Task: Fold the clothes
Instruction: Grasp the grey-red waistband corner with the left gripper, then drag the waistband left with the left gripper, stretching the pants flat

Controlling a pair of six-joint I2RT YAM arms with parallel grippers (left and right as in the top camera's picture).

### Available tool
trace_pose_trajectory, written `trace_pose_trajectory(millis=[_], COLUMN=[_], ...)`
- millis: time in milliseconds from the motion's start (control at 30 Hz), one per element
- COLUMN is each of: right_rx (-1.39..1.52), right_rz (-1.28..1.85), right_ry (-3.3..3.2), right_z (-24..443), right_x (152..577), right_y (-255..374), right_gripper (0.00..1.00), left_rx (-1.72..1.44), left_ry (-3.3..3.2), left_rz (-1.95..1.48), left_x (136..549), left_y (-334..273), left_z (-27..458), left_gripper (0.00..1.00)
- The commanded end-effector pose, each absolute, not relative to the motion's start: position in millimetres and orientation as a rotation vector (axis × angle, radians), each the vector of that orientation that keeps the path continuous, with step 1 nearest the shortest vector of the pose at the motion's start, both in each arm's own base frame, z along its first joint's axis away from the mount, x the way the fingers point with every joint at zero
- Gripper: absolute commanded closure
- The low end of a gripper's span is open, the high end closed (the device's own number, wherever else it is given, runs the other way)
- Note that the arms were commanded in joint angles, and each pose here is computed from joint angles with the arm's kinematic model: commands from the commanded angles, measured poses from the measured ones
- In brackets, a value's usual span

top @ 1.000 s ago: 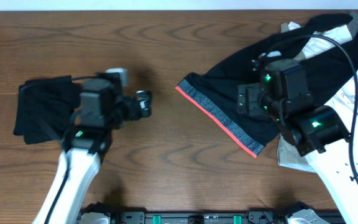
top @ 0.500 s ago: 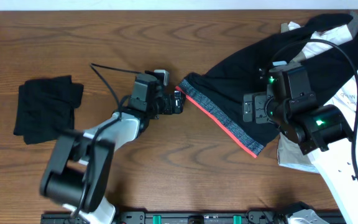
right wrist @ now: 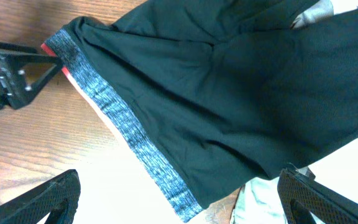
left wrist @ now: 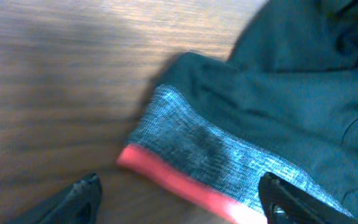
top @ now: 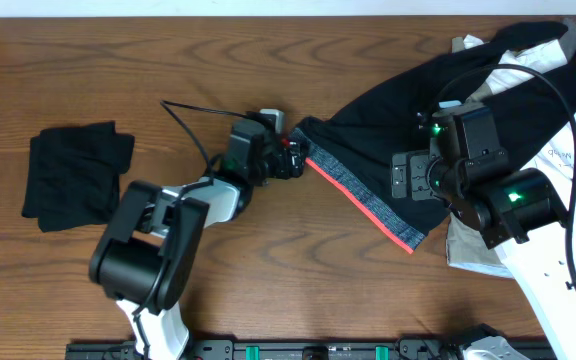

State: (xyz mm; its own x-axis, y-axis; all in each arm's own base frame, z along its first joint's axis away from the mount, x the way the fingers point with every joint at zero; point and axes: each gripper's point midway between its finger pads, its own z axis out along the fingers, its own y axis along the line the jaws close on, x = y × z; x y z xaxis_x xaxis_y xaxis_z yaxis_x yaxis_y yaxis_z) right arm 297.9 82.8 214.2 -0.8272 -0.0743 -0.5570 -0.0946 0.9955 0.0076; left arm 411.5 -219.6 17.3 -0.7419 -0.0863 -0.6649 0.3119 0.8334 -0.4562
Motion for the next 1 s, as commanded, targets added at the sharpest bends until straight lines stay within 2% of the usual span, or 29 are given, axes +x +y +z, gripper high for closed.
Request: trace_pose_trajectory(millis=[0,167,300,333,367,600,767,967], right_rx=[-0.081,-0.082,-0.082,-0.082,-0.082,-0.082,-0.082,-0.082], right_rz=[0.039,0.036,0.036,0.036,0.036,0.036,0.035,0.036], right_ry=[2.546,2.552,2.552,2.553,2.554,2.554,2.554,2.554], right_z=[216.8,215.9,215.9,215.8,215.7,215.7,215.7,215.7], right_x=[297.6,296.3,296.2,296.0,296.0,295.9,295.9,295.9], right_y=[78.7,78.2,78.2,78.1,78.1,78.1,78.0,78.1], right_gripper=[0.01,0.01,0.01,0.01,0.01,0.01,0.01,0.01], left_rx=[0.180,0.181,0.159,0.159,0.159,0.150,0.094,-0.022], left_ry=[2.353,2.330,2.324,2.323,2.322,2.301,2.204,2.065], left_rz=[-0.742,-0.737,-0.693,-0.693,-0.693,-0.695,-0.683,-0.552], left_x=[400.5,404.3,408.9,409.0,409.2,413.2,430.8,456.6], left_y=[-227.0,-228.6,-222.9,-222.9,-223.0,-220.3,-197.5,-127.7], left_z=[-9.7,-10.7,-11.0,-11.0,-10.7,-1.4,51.0,112.8], left_gripper=[0.20,0.34,0.75,0.92,0.94,0.94,0.94,0.94])
